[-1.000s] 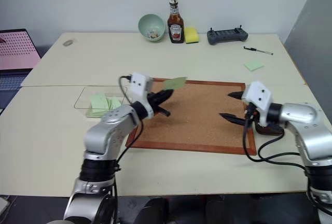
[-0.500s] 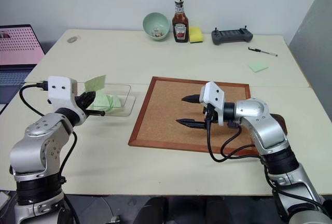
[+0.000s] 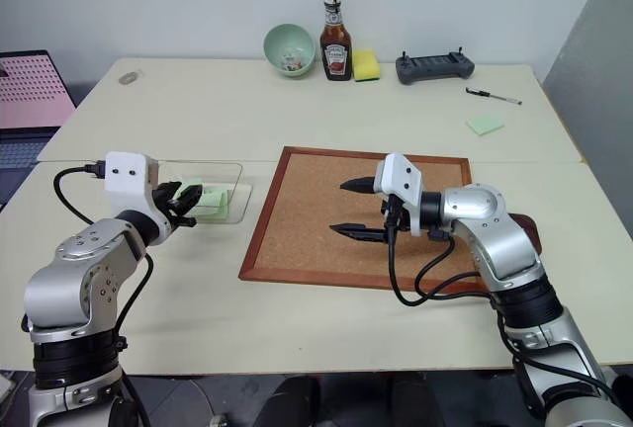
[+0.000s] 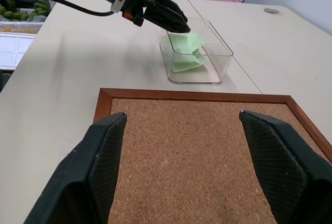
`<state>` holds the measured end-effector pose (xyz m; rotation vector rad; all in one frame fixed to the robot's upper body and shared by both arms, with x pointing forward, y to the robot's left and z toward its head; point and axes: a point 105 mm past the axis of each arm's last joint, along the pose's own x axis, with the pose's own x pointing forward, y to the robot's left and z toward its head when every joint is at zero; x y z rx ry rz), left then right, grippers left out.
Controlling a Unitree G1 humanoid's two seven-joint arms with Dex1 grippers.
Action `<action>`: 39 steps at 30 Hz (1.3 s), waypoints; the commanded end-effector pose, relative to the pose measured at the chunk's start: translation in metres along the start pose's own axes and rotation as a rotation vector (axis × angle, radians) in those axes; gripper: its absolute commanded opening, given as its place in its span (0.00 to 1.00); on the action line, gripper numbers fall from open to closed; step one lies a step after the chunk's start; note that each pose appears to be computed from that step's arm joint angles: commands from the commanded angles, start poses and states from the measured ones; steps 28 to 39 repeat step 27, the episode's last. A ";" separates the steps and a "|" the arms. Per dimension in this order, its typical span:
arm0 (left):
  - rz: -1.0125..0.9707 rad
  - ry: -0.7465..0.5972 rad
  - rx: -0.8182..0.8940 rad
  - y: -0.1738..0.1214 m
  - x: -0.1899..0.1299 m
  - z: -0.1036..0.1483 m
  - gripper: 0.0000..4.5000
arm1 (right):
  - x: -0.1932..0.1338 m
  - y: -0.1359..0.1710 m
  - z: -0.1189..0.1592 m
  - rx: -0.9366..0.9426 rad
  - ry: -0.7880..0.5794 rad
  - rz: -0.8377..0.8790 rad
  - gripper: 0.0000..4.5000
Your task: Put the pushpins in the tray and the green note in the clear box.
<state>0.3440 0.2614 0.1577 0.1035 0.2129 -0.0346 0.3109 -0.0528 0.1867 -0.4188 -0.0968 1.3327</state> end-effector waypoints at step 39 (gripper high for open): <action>-0.549 -0.252 0.226 -0.140 -0.003 0.010 0.94 | -0.089 -0.031 -0.057 0.136 0.062 -0.684 0.82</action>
